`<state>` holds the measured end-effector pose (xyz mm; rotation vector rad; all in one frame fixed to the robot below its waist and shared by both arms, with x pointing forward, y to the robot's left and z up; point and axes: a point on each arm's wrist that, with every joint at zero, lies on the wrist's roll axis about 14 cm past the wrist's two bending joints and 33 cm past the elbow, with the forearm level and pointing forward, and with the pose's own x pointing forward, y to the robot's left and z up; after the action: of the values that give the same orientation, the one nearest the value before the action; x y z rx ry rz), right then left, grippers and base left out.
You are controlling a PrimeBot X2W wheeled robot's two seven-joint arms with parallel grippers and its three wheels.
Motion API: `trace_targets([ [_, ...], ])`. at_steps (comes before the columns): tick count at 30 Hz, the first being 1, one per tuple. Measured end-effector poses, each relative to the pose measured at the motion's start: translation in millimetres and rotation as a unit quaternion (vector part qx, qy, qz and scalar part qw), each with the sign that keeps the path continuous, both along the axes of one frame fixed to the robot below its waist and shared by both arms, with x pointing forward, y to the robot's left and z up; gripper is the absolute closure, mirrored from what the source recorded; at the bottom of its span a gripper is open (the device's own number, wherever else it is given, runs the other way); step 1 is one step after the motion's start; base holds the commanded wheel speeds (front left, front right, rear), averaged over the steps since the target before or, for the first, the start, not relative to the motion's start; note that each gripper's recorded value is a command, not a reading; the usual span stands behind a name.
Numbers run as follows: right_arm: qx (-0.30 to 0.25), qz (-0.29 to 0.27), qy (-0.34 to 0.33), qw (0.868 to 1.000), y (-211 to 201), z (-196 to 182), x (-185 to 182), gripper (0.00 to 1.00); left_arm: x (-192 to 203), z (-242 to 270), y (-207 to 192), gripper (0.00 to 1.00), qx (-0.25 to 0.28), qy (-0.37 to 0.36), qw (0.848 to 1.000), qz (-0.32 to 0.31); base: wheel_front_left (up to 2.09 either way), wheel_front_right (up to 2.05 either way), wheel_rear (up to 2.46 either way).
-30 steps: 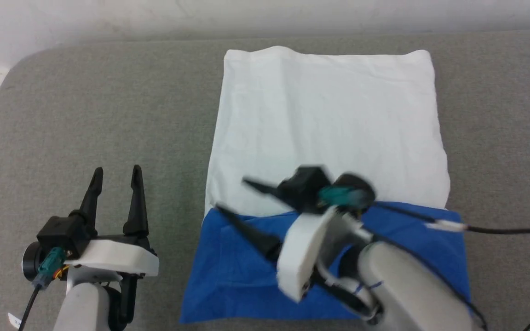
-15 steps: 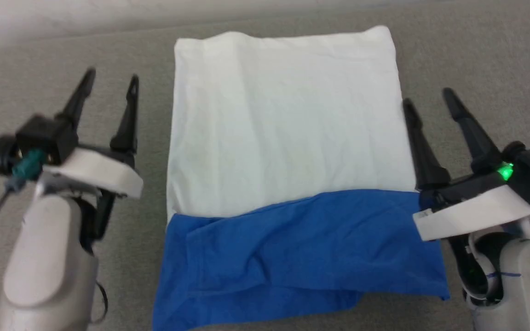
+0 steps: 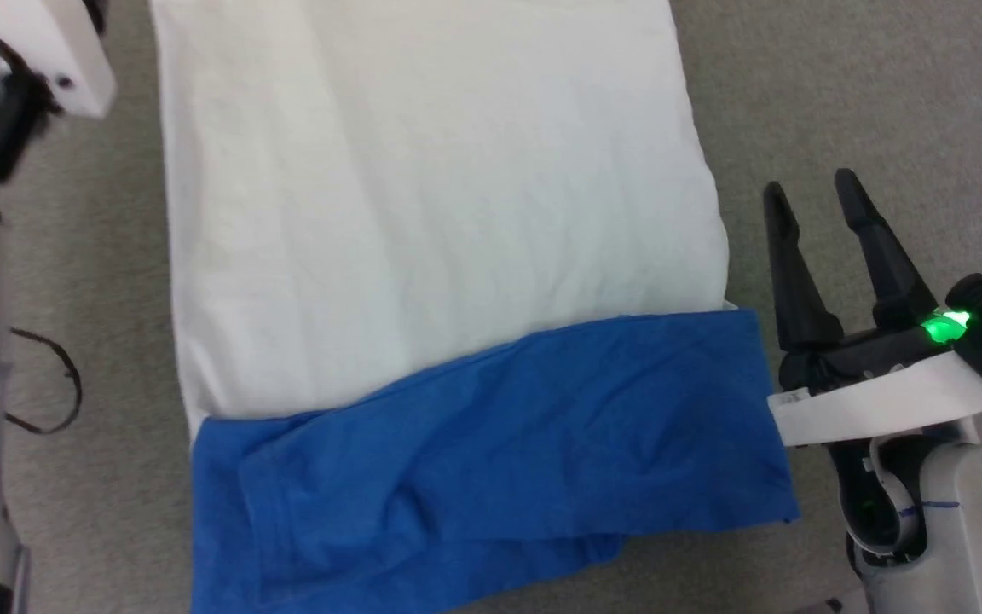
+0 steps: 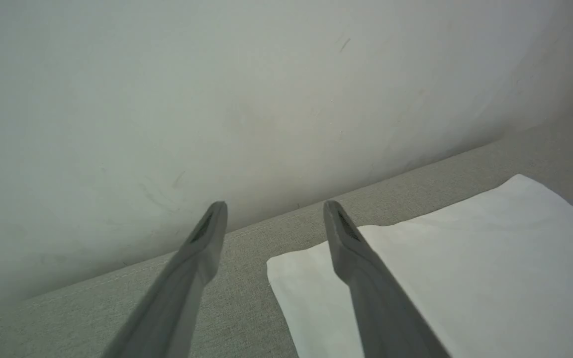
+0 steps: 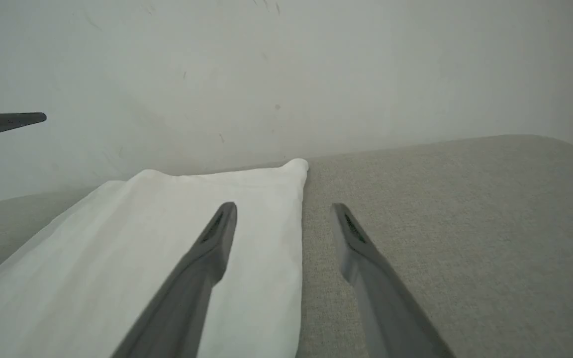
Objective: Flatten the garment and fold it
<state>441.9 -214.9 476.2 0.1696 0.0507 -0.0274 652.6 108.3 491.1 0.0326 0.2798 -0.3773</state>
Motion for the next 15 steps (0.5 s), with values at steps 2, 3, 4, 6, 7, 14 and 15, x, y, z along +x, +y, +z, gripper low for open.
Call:
trace_targets([
  [2, 0.005, -0.004, 0.008, 1.000, -1.9, -8.8, 0.5, 0.00, 12.6, -12.4, -3.8, 0.00, 0.004, 0.032, 0.999, 0.001, 0.00, 0.00, 0.00],
  [3, 0.007, -0.006, 0.012, 1.000, -2.9, -12.7, 0.7, 0.00, 17.7, -20.0, -6.1, 0.00, 0.007, 0.050, 0.999, 0.002, 0.00, 0.00, 0.00],
  [4, 0.007, -0.008, 0.016, 1.000, -4.3, -16.8, 0.4, 0.00, 22.3, -27.9, -7.7, 0.00, 0.010, 0.067, 0.998, 0.005, 0.00, 0.00, 0.00],
  [6, 0.006, -0.013, 0.026, 1.000, -7.7, -25.2, -1.2, 0.00, 28.1, -47.4, -11.3, 0.00, 0.018, 0.108, 0.994, 0.012, 0.00, 0.00, 0.00],
  [7, 0.007, -0.016, 0.031, 0.999, -9.6, -29.4, -2.0, 0.00, 29.8, -58.0, -12.6, 0.00, 0.025, 0.127, 0.991, 0.015, 0.00, 0.00, 0.00],
  [14, 0.003, -0.034, 0.058, 0.998, -20.6, -50.9, -7.9, 0.00, 30.8, -124.1, -8.0, 0.00, 0.048, 0.254, 0.964, 0.058, 0.00, 0.00, 0.00],
  [15, 0.001, -0.036, 0.062, 0.997, -22.1, -53.6, -8.7, 0.00, 30.1, -131.1, -6.8, 0.00, 0.056, 0.265, 0.961, 0.063, 0.00, 0.00, 0.00],
])
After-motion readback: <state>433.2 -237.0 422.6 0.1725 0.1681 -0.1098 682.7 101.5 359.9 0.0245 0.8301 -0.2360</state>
